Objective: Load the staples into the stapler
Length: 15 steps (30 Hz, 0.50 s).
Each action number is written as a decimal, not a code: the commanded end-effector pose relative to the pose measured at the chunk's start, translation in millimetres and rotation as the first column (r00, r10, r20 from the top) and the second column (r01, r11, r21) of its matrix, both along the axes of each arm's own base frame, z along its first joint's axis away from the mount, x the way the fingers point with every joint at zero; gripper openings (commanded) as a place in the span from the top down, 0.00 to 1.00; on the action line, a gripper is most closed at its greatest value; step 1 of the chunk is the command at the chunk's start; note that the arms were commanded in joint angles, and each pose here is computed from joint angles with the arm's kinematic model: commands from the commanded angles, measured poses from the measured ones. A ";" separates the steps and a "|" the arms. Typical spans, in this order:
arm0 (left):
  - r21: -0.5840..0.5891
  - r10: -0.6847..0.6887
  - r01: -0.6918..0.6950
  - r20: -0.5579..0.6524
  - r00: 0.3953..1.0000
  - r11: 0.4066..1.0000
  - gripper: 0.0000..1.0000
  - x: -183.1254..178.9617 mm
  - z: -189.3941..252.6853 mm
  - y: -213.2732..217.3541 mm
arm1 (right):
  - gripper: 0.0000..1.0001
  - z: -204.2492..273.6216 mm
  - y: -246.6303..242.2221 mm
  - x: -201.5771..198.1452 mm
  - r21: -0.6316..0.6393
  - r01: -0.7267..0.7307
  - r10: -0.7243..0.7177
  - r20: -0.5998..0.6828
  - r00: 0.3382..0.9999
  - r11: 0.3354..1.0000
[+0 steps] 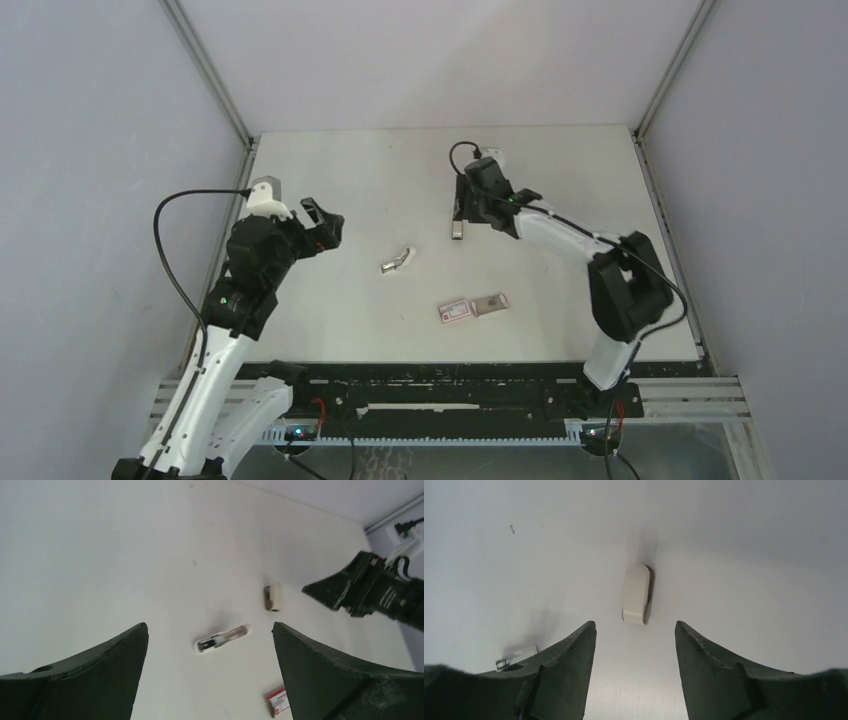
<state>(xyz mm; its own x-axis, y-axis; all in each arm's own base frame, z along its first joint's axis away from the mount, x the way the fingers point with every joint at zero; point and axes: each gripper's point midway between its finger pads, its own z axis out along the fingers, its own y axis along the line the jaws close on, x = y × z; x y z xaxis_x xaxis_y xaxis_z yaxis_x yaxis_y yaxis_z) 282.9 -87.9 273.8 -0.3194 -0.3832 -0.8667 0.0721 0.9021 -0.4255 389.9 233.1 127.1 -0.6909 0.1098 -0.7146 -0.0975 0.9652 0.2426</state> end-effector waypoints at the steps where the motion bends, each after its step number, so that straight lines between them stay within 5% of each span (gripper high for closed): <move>1: 0.116 0.001 0.009 -0.083 0.997 0.993 0.03 -17.3 -23.3 22.0 | 0.42 -10.7 13.6 21.3 -0.087 0.067 -0.074 -0.068 0.995 0.994; 15: 0.067 0.049 -0.048 -0.023 0.999 0.997 0.03 -23.8 -14.9 41.8 | 0.47 -54.1 28.9 46.5 -0.272 0.107 -0.149 -0.136 0.979 0.956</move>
<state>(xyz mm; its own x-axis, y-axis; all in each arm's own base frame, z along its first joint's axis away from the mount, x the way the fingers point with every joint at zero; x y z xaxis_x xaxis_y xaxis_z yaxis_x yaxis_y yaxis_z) 257.4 -44.4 266.2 -0.3106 -0.3365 -0.8890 -0.0097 0.9363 -0.3510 433.0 265.5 62.5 -0.8029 0.0140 -0.5959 0.0082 0.9999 0.0124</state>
